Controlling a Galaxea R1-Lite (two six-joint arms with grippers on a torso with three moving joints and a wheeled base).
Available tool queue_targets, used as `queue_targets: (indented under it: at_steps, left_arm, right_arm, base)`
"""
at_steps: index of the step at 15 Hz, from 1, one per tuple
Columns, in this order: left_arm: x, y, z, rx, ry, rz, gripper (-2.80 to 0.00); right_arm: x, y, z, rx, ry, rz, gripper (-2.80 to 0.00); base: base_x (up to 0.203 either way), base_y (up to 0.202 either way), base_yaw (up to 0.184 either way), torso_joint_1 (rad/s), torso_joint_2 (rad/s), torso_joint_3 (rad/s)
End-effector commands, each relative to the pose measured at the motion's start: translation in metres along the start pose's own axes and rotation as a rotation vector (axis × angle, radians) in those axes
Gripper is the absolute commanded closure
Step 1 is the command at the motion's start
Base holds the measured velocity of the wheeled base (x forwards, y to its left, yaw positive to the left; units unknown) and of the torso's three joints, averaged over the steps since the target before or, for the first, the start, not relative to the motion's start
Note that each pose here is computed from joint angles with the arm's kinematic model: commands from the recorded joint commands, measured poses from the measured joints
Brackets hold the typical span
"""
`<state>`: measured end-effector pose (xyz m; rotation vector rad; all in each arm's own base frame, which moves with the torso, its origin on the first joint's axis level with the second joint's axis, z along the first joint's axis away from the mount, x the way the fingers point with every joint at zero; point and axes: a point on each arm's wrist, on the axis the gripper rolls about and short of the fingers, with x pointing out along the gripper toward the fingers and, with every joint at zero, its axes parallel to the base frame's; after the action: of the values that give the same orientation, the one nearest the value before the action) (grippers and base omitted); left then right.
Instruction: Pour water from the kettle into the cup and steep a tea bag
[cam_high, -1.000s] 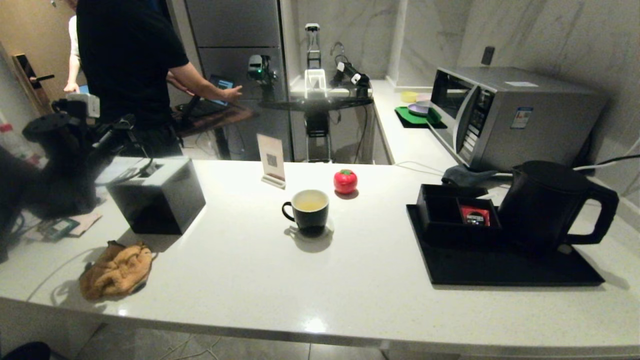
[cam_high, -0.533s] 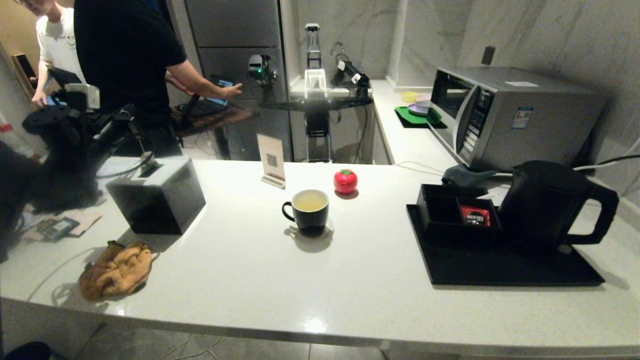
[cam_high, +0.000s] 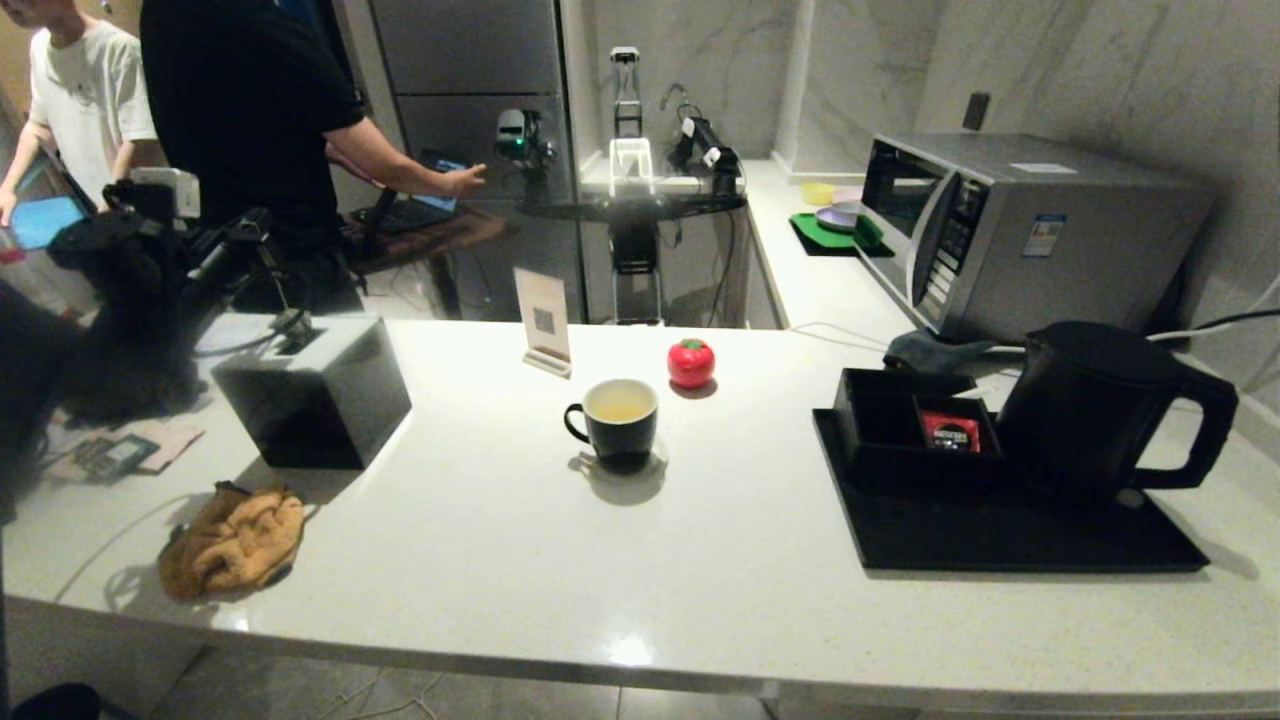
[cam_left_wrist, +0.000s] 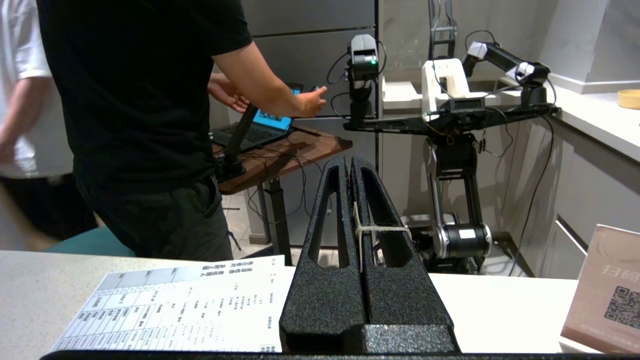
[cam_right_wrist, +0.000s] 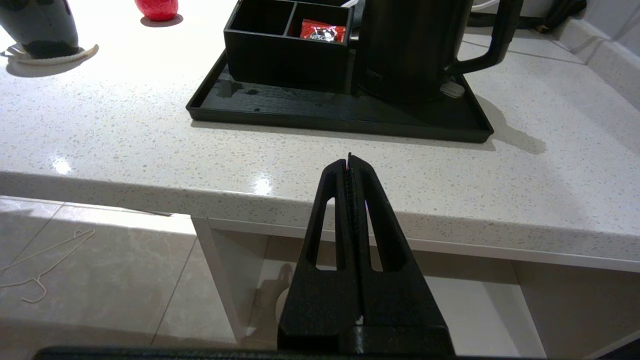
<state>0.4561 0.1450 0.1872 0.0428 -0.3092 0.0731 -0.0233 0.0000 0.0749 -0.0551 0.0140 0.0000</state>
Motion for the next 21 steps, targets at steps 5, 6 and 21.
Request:
queue_targets:
  at_steps: [5,6,21]
  left_arm:
    - [-0.001,0.000,-0.001,-0.001,0.001,-0.004,0.00]
    - [-0.001,0.000,-0.002,-0.001,0.004,-0.005,0.00]
    - [-0.002,-0.011,-0.007,-0.002,-0.026,-0.032,0.00]
  right_arm:
    - [0.000,0.000,0.000,0.000,0.001,0.000,0.00]
    - [0.000,0.000,0.000,0.000,0.001,0.000,0.00]
    - [0.000,0.000,0.000,0.000,0.002,0.000,0.00]
  base:
    - [0.000,0.000,0.000,0.000,0.00,0.000]
    - [0.000,0.000,0.000,0.000,0.00,0.000]
    - [0.000,0.000,0.000,0.000,0.00,0.000]
